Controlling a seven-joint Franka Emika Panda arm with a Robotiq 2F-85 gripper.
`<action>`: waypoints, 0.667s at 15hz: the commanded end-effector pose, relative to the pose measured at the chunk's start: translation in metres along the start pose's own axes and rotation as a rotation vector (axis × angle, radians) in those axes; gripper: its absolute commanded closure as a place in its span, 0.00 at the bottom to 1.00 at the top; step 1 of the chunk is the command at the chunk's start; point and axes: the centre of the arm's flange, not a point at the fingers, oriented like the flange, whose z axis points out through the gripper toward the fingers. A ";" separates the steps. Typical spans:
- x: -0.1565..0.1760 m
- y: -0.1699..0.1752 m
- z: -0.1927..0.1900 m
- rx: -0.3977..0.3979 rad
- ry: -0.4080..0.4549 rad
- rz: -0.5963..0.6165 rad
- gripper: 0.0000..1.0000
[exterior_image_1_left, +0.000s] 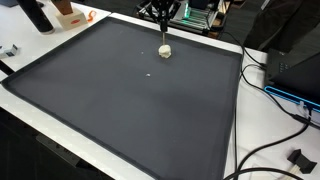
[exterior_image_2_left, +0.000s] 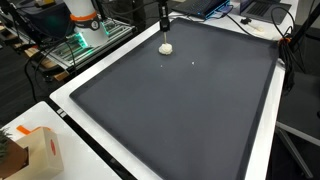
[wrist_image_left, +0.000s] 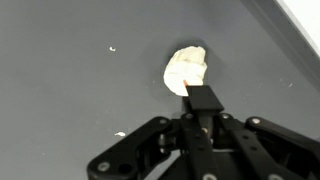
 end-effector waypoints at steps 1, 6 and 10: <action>0.000 0.007 0.011 0.020 0.019 -0.010 0.97; 0.000 0.010 0.021 0.038 -0.003 -0.011 0.97; 0.002 0.013 0.030 0.045 -0.020 -0.012 0.97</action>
